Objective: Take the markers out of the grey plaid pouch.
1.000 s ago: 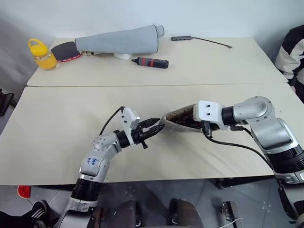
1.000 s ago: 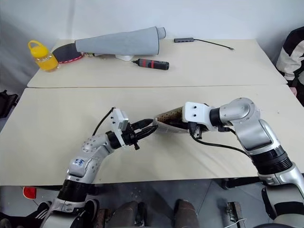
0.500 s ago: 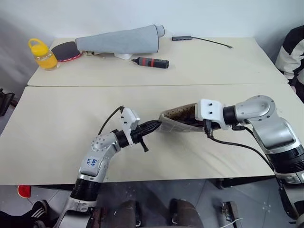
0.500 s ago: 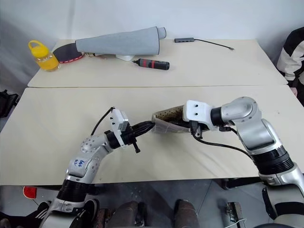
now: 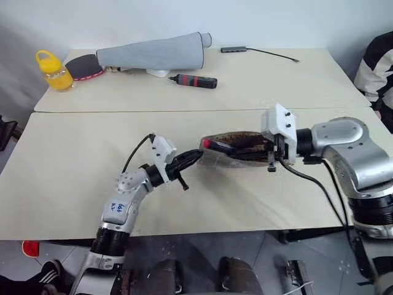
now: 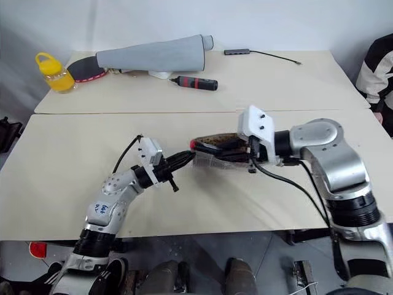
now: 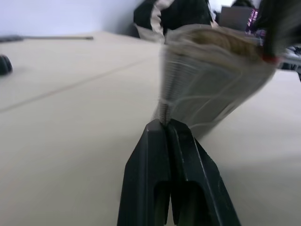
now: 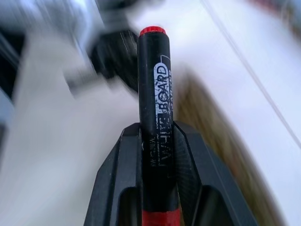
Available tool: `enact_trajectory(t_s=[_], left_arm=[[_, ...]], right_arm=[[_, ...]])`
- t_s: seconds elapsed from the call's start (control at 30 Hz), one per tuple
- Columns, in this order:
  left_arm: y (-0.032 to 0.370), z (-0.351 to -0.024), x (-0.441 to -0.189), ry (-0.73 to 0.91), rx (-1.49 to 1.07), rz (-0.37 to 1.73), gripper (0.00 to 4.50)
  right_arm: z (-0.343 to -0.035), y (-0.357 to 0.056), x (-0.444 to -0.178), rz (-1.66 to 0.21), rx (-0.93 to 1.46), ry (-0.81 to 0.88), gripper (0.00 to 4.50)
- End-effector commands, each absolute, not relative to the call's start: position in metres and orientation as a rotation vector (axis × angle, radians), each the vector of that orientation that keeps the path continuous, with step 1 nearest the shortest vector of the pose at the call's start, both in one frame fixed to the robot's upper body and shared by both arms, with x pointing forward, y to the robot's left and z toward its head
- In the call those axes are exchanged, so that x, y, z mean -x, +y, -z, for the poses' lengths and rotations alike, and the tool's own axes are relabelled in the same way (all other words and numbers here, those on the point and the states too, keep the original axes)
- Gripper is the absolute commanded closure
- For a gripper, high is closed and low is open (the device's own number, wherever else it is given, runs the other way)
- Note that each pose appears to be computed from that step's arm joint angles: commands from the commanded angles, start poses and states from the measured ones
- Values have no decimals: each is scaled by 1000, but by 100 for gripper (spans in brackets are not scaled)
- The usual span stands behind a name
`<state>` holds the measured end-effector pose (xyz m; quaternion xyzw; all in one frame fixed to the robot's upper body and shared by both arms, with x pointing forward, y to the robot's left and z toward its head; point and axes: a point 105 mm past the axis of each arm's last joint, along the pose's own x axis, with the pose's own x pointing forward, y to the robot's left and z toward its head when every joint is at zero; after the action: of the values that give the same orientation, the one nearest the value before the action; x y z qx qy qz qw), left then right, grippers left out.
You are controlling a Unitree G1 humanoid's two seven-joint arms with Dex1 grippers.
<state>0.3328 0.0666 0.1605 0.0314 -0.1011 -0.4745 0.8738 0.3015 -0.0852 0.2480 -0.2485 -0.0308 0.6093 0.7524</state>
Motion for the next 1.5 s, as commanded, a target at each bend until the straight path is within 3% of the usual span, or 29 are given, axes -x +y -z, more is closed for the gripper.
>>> enact_trajectory(t_s=[0.03,0.27,0.4,0.53,0.67,0.8,0.97,1.07,1.2,1.3,1.33,1.5], left_arm=[[86,-182,-341,-297,-161,911,450],[155,-208,-364,-347,-292,678,450],[194,-225,-368,-403,-438,501,450],[211,-238,-356,-475,-657,411,450],[200,-210,-336,-446,-806,468,450],[189,-156,-326,-314,-709,519,450],[178,-138,-319,-270,-632,577,450],[174,-142,-316,-277,-592,610,385],[176,-145,-313,-279,-616,610,256],[176,-154,-302,-267,-447,656,154],[175,-156,-295,-252,-392,689,129],[193,-155,-269,-136,-165,671,129]], right_arm=[[-284,-90,-302,-1260,532,-210,392],[-301,-99,-304,-1233,466,-248,392],[-276,-114,-320,-1156,603,-164,392],[-241,-140,-344,-1030,727,-70,392],[-196,-159,-351,-993,809,8,392],[-160,-163,-351,-1001,902,26,392],[-150,-163,-353,-1000,880,18,392],[-149,-164,-353,-1001,839,21,297],[-151,-168,-353,-974,808,4,158],[-162,-166,-348,-977,673,-28,52],[-170,-164,-345,-979,596,-55,51],[-187,-172,-323,-948,243,-131,51]])
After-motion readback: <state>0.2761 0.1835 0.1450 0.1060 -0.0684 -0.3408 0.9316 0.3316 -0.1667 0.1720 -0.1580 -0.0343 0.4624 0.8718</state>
